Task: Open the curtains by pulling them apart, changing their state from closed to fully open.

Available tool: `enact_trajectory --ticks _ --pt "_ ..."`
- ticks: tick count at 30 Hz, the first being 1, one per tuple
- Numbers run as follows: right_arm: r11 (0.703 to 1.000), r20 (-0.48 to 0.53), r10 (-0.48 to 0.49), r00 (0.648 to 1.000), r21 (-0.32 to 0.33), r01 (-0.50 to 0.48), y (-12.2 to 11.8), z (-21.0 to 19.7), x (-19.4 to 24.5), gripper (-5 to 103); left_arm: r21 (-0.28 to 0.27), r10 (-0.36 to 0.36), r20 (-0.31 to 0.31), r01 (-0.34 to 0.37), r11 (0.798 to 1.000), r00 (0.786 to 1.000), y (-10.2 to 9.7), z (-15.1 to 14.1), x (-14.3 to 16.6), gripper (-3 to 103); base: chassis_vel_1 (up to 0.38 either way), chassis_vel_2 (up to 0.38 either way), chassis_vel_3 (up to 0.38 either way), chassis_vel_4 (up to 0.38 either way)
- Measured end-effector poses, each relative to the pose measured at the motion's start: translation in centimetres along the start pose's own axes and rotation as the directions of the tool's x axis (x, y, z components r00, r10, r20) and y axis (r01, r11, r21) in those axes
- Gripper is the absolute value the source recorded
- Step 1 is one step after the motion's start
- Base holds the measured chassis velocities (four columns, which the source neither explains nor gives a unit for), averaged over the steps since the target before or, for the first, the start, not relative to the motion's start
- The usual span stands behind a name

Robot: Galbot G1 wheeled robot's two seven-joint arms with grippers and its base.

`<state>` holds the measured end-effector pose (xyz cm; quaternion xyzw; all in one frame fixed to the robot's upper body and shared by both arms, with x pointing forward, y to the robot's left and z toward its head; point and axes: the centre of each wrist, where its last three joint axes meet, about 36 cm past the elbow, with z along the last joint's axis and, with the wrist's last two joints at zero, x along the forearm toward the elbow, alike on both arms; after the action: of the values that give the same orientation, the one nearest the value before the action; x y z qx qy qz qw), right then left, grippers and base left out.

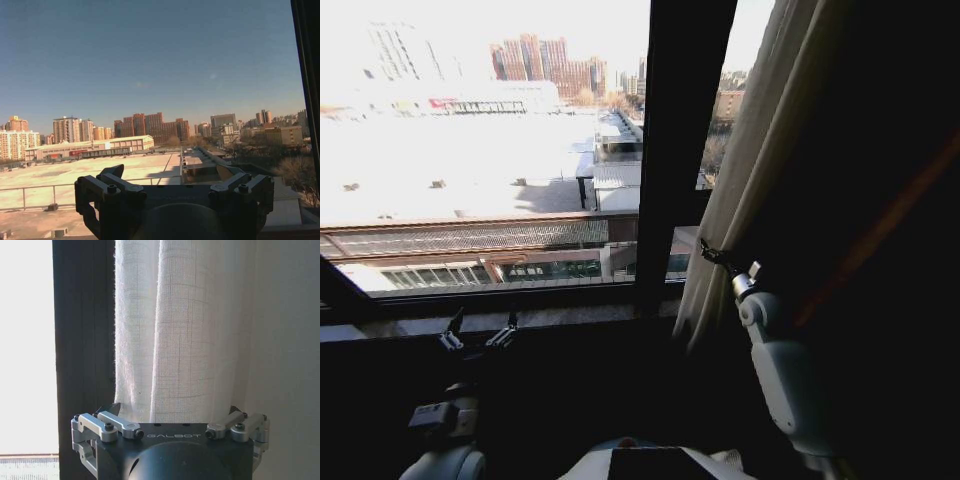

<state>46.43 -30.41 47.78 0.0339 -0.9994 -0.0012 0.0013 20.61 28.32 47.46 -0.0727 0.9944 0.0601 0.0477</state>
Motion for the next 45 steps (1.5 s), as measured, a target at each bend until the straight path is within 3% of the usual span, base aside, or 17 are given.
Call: enact_trajectory --ticks 12,15,19,21,29,31,40,45 --pt "0.999 0.007 0.034 0.999 0.003 -0.034 0.6 -0.5 -3.3 101 -0.003 0.002 0.001 -0.002 1.000 1.000 0.2 0.0 0.0 100 0.000 0.000 0.000 0.000" --pt "0.999 -0.001 0.049 0.999 0.004 -0.049 0.7 -0.3 -4.1 96 -0.004 0.001 0.003 -0.001 1.000 1.000 0.3 0.0 0.0 100 0.000 0.000 0.000 0.000" --pt "0.998 -0.011 0.067 0.998 0.006 -0.067 0.6 0.0 -4.9 81 -0.003 -0.001 0.003 0.001 1.000 1.000 0.3 0.0 0.1 100 0.000 0.000 0.000 0.000" --pt "0.997 -0.012 0.072 0.997 0.007 -0.072 0.5 0.1 -5.1 81 -0.002 -0.002 0.002 0.002 1.000 1.000 0.3 0.1 0.1 100 0.000 0.000 0.000 0.000" --pt "0.996 -0.013 0.090 0.996 0.009 -0.090 0.1 0.2 -5.7 42 0.001 -0.003 0.003 0.003 1.000 1.000 0.2 0.1 0.1 100 0.000 0.000 0.000 0.000" --pt "0.996 -0.012 0.091 0.996 0.009 -0.091 0.1 0.2 -5.7 42 0.001 -0.003 0.004 0.003 1.000 1.000 0.2 0.1 0.1 100 0.000 0.000 0.000 0.000" --pt "0.996 -0.002 0.092 0.996 0.007 -0.092 0.0 -0.3 -5.7 5 0.000 -0.004 0.004 0.004 1.000 1.000 0.2 0.1 0.1 100 0.000 0.000 0.000 0.000" --pt "0.994 0.010 0.105 0.994 0.007 -0.105 -0.6 -0.8 -5.9 1 -0.001 -0.005 0.005 0.005 1.000 1.000 0.2 0.1 0.1 100 0.000 0.000 0.000 0.000"
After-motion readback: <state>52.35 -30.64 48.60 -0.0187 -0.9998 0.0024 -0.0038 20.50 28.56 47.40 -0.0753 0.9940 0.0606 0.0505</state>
